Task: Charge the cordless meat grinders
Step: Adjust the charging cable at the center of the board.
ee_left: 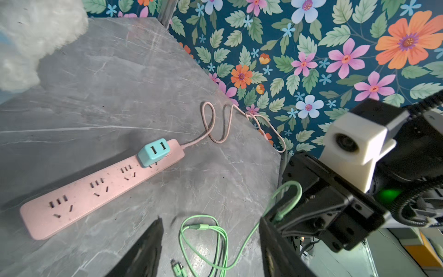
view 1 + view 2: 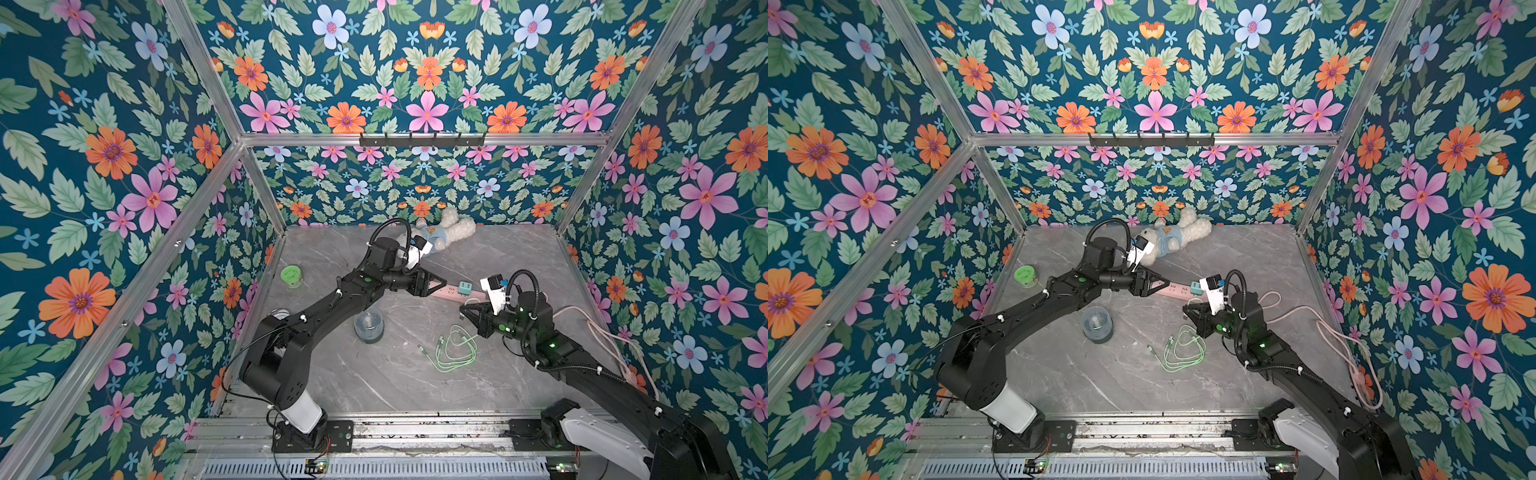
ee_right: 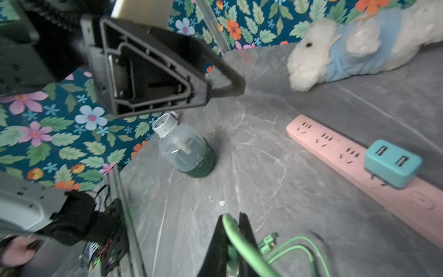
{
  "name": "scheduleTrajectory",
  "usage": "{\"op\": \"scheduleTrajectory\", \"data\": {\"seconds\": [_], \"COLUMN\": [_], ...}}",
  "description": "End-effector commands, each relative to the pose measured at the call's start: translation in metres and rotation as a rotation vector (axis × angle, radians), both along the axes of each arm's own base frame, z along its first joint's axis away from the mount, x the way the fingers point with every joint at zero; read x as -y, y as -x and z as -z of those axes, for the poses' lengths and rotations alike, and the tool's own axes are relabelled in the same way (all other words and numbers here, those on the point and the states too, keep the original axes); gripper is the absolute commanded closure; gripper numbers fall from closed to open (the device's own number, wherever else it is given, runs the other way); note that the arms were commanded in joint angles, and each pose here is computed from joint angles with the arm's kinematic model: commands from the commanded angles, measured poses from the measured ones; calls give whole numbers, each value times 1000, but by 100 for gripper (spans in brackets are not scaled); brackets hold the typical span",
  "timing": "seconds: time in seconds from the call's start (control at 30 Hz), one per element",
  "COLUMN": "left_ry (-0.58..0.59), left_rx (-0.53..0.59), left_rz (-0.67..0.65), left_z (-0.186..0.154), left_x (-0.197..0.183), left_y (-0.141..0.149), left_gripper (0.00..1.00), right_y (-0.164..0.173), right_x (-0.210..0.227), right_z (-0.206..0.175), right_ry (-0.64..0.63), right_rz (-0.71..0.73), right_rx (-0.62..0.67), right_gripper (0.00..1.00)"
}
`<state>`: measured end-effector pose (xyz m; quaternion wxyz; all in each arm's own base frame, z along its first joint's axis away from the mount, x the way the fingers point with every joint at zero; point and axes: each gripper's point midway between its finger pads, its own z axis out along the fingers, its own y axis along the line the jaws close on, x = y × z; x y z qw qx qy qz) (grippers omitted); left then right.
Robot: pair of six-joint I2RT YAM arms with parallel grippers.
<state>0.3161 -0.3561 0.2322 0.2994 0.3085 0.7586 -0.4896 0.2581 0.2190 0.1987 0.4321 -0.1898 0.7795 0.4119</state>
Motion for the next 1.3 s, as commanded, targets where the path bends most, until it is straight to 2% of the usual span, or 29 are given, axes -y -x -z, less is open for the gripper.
{"op": "scheduleTrajectory", "data": {"seconds": [0.0, 0.27, 0.47, 0.63, 0.87, 1.0, 1.27], "left_ry": [35, 41, 51, 89, 102, 101, 92], "left_rx": [7, -11, -25, -24, -5, -5, 8], "left_rz": [96, 225, 268, 339, 392, 426, 461], "left_z": [-8, -5, -2, -6, -7, -5, -5], "left_x": [15, 37, 34, 37, 40, 45, 45], "left_y": [14, 39, 53, 68, 82, 87, 96], "left_gripper": [31, 30, 39, 40, 49, 59, 90], "right_y": [19, 20, 18, 18, 19, 19, 18], "right_x": [-10, -12, -13, -15, -16, -18, -17], "right_z": [-4, -9, -10, -9, -12, -11, -9], "right_ry": [-30, -31, -23, -22, -31, -36, -29], "right_rz": [-112, -133, -138, -148, -157, -167, -158], "right_rx": [-8, -12, -14, -33, -32, -46, -50], "right_gripper": [100, 100, 100, 100, 100, 100, 100]}}
